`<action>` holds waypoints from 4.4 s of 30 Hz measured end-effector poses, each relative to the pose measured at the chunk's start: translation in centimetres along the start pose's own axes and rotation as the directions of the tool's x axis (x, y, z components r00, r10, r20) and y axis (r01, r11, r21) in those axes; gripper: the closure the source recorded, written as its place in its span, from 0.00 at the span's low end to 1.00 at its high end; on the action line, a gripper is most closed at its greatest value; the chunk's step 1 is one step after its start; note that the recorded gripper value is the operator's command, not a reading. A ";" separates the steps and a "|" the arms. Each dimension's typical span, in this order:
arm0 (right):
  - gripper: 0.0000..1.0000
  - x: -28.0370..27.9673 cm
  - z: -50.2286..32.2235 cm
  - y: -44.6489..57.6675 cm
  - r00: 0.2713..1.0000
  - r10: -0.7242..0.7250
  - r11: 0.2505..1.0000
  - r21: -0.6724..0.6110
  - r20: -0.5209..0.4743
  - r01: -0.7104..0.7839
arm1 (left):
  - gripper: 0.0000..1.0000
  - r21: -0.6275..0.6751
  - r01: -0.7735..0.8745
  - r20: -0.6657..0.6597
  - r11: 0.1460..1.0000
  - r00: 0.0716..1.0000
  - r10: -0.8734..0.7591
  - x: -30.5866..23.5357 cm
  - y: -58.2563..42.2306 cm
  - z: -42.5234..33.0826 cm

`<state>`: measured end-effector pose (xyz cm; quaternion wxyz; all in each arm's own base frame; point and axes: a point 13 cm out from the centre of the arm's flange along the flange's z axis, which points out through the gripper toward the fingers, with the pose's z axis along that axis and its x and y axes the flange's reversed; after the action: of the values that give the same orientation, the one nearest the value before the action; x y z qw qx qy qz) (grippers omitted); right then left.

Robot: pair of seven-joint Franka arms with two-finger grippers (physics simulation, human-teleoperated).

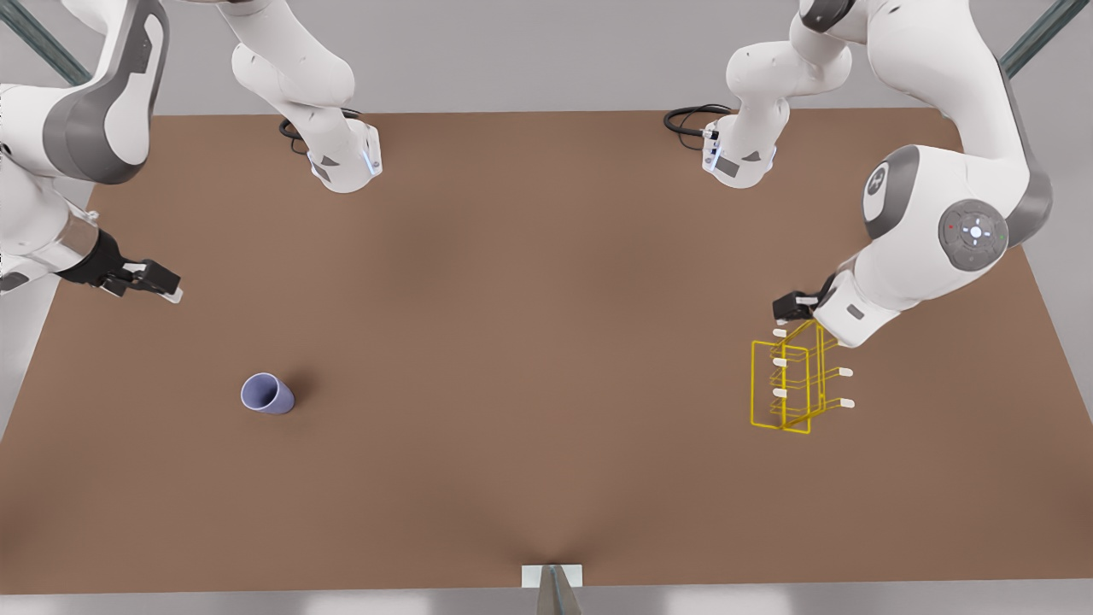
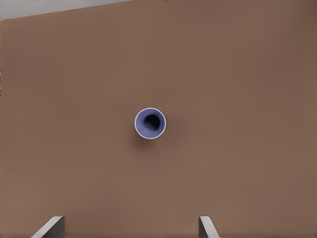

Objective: Place the cup on the cup holder

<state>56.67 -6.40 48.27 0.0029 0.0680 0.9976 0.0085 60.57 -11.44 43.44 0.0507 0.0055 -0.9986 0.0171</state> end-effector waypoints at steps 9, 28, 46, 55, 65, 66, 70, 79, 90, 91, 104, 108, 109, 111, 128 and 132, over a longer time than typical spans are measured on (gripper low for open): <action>0.00 -2.3 5.5 7.5 0.990 -0.124 0.992 -0.022 -0.062 0.123 | 0.00 -0.011 0.057 0.006 0.998 0.998 -0.057 -0.4 0.0 0.8; 0.00 -8.3 23.2 7.1 0.983 -0.139 0.990 0.017 -0.121 0.142 | 0.00 -0.079 0.077 -0.092 0.994 0.992 -0.084 1.3 -1.0 4.5; 0.00 -5.6 31.8 6.2 0.984 -0.173 0.985 0.016 -0.045 0.174 | 0.00 -0.141 0.065 -0.145 0.988 0.986 -0.086 1.6 -1.0 9.0; 0.00 -5.5 33.5 4.7 0.986 -0.167 0.986 0.020 -0.018 0.168 | 0.00 -0.151 0.065 -0.167 0.986 0.982 -0.090 1.9 -0.9 10.4; 0.00 -5.6 34.6 3.7 0.985 -0.174 0.984 0.031 -0.006 0.174 | 0.00 -0.155 0.060 -0.188 0.986 0.978 -0.089 1.6 -1.1 12.1; 0.00 -5.4 35.0 3.6 0.985 -0.174 0.984 0.031 -0.010 0.174 | 0.00 -0.155 0.060 -0.188 0.986 0.978 -0.089 1.5 -1.1 12.1; 0.00 -4.6 36.3 3.3 0.984 -0.177 0.984 0.031 -0.021 0.178 | 0.00 -0.155 0.060 -0.191 0.986 0.977 -0.090 1.5 -1.1 12.5; 0.00 -4.1 38.6 2.5 0.980 -0.196 0.979 0.043 -0.032 0.197 | 0.00 -0.156 0.060 -0.203 0.986 0.975 -0.091 1.4 -1.1 13.3; 0.79 -4.0 39.3 2.5 0.975 -0.218 0.976 0.018 -0.032 0.219 | 0.00 -0.162 0.059 -0.200 0.985 0.976 -0.091 1.3 -1.0 13.3; 0.79 -4.1 39.2 2.4 0.975 -0.222 0.975 0.020 -0.030 0.222 | 0.00 -0.163 0.059 -0.199 0.985 0.976 -0.091 1.3 -1.0 13.3; 0.79 -6.5 31.5 10.7 0.955 -0.296 0.955 -0.004 0.040 0.296 | 0.00 -0.164 0.063 -0.186 0.984 0.978 -0.093 1.1 -0.9 12.6; 0.79 -5.3 29.2 21.4 0.932 -0.359 0.930 -0.059 0.045 0.362 | 0.00 -0.159 0.066 -0.169 0.985 0.981 -0.093 0.8 -0.9 11.8; 0.79 -4.8 29.1 24.2 0.925 -0.377 0.923 -0.070 0.046 0.379 | 0.00 -0.157 0.067 -0.164 0.985 0.982 -0.092 0.6 -1.0 11.6; 0.79 -4.0 28.6 30.5 0.911 -0.408 0.906 -0.095 0.058 0.412 | 0.00 -0.163 0.063 -0.150 0.985 0.985 -0.088 0.4 -1.0 11.4; 0.79 6.1 32.0 65.4 0.989 -0.140 0.813 -0.576 -0.050 0.086 | 0.00 -0.041 0.294 -0.005 0.955 0.956 -0.295 -2.8 -1.3 4.2; 0.79 6.6 34.9 67.3 0.976 -0.009 0.715 -0.683 -0.218 -0.146 | 0.00 0.068 0.436 -0.001 0.898 0.900 -0.437 -2.7 -8.9 3.0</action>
<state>59.52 61.78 14.54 -0.0750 0.0978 0.9128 0.3893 63.12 -20.41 40.48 0.0459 0.2307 -0.9712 0.0385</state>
